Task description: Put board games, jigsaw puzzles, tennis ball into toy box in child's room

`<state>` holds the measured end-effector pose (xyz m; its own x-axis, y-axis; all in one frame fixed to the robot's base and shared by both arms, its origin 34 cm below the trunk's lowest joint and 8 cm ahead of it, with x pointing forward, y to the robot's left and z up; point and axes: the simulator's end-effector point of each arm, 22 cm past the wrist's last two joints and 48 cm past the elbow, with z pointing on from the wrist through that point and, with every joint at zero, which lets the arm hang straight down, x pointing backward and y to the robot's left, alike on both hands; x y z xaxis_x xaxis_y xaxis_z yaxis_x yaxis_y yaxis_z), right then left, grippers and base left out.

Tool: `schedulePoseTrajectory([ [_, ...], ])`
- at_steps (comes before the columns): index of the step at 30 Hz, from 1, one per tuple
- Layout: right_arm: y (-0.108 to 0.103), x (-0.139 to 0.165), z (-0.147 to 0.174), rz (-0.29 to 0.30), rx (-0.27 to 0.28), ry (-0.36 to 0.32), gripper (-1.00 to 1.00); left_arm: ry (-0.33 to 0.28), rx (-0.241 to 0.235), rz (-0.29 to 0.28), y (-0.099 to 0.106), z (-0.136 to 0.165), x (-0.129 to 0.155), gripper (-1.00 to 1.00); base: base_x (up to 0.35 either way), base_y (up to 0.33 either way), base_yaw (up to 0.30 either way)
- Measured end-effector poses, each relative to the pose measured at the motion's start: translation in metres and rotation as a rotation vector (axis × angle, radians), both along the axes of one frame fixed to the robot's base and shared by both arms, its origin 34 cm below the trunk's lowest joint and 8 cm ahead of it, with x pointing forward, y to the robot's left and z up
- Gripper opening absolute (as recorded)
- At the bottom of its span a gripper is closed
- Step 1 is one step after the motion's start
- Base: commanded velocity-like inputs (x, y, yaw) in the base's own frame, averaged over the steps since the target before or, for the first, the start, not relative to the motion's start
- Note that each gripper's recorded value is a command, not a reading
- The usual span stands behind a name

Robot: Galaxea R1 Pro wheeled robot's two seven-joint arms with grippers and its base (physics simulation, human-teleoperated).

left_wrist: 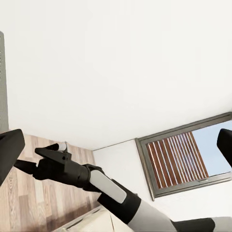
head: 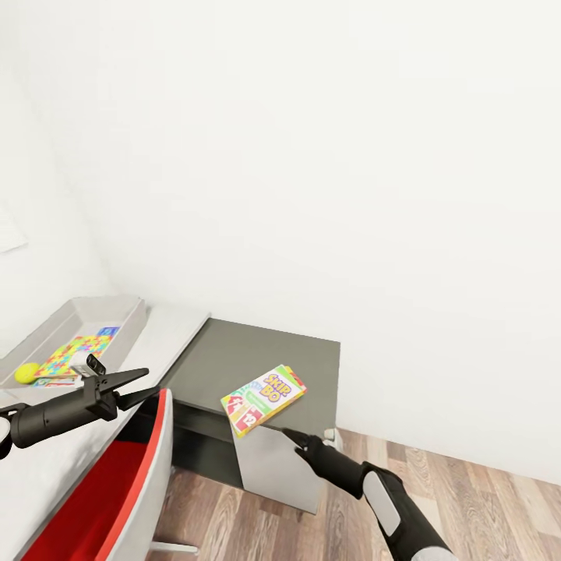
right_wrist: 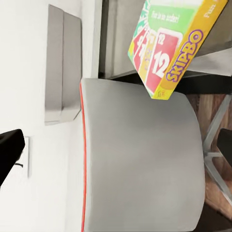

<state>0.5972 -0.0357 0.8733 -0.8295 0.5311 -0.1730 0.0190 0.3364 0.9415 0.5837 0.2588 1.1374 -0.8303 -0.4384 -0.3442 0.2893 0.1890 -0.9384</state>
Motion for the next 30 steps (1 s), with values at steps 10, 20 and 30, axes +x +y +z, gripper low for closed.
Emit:
schedulePoseTrajectory([
  [10,0.021,0.017,0.013,-0.063,0.046,-0.042,1.00,0.000,-0.001,0.000,0.000,0.000,0.000,1.00,0.000,0.005,0.000],
  [20,0.008,0.017,-0.016,-0.180,0.010,0.020,1.00,0.000,0.000,0.000,0.000,0.000,0.000,1.00,0.000,0.063,0.000],
  [30,-0.011,0.011,-0.044,-0.317,0.056,0.158,1.00,0.001,0.000,0.000,0.000,0.000,0.000,1.00,0.000,0.023,0.000],
])
